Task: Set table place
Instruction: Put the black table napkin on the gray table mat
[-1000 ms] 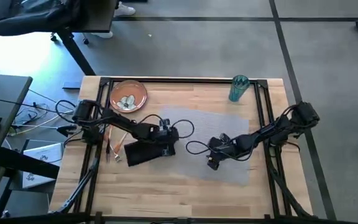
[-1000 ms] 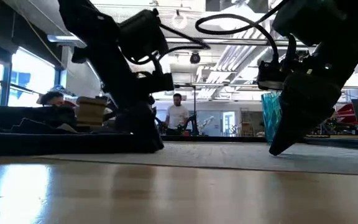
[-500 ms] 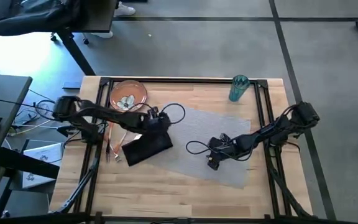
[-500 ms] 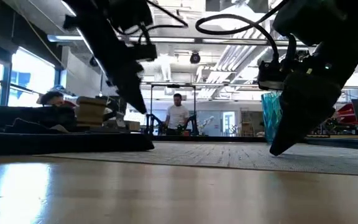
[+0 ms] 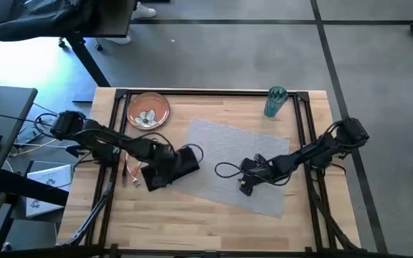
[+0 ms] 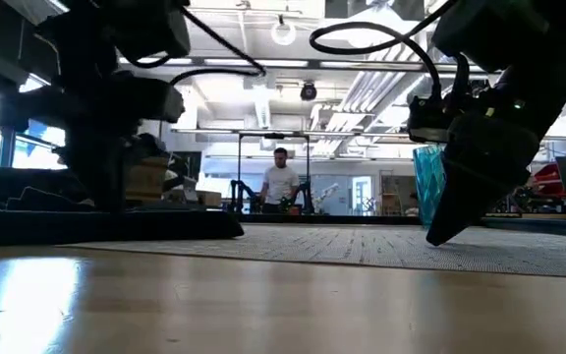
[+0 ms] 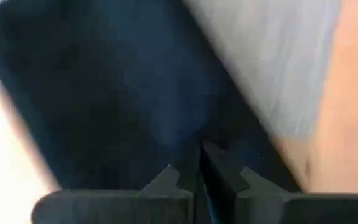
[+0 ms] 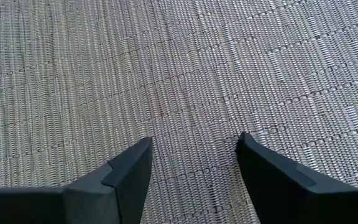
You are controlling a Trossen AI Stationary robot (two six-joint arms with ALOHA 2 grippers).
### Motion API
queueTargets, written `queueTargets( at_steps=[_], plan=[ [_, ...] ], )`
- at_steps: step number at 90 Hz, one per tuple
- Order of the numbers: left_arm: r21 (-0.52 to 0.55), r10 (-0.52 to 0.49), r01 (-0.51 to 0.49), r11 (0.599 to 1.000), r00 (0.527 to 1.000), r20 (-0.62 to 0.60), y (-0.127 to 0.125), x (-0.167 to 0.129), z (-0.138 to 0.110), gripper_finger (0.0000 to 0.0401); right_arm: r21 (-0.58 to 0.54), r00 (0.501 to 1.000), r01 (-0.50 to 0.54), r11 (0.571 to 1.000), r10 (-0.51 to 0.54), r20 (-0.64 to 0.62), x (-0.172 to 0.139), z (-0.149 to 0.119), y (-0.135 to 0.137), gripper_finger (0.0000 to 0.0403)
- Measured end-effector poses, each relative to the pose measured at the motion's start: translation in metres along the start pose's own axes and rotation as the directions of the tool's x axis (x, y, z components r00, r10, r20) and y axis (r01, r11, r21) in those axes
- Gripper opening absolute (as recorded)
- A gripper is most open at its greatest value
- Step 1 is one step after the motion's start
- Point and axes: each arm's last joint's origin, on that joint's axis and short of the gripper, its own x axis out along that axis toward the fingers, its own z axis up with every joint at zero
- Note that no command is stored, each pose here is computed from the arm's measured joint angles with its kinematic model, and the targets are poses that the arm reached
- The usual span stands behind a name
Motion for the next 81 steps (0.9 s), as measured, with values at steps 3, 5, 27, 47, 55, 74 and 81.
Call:
queueTargets(
  at_steps=[3,5,27,47,55,74,81],
  plan=[
    [0.002,0.000,0.000,1.000,1.000,0.020,-0.001,0.004,0.002,0.0000,-0.007,1.000,0.000,1.000,0.000,0.001,0.000,0.000,0.000,0.0216],
    [0.000,-0.001,0.001,1.000,1.000,0.031,-0.002,0.007,0.004,0.0000,-0.017,1.000,-0.001,1.000,0.001,0.000,0.000,0.000,0.000,0.0216],
    [-0.088,0.008,0.005,0.996,0.989,0.151,0.003,0.023,0.019,0.0000,-0.050,1.000,-0.011,0.999,0.011,-0.002,0.000,-0.001,0.001,0.0216],
    [-0.199,0.020,0.034,0.979,0.965,0.263,0.010,0.029,0.031,0.0000,-0.049,1.000,-0.012,0.999,0.012,-0.001,0.000,-0.001,0.001,0.0216],
    [-0.218,0.025,0.045,0.975,0.951,0.308,0.012,0.027,0.037,0.0000,-0.049,1.000,-0.012,0.999,0.012,0.000,0.000,-0.001,0.001,0.0216],
    [-0.197,0.017,0.039,0.980,0.961,0.277,0.008,-0.006,0.046,0.0000,-0.015,1.000,-0.018,1.000,0.018,-0.002,0.000,-0.001,0.002,0.0216],
    [-0.186,0.021,0.019,0.982,0.977,0.211,0.003,-0.024,0.038,0.0000,-0.015,1.000,-0.023,1.000,0.023,-0.005,-0.001,-0.001,0.002,0.0216]
  ],
)
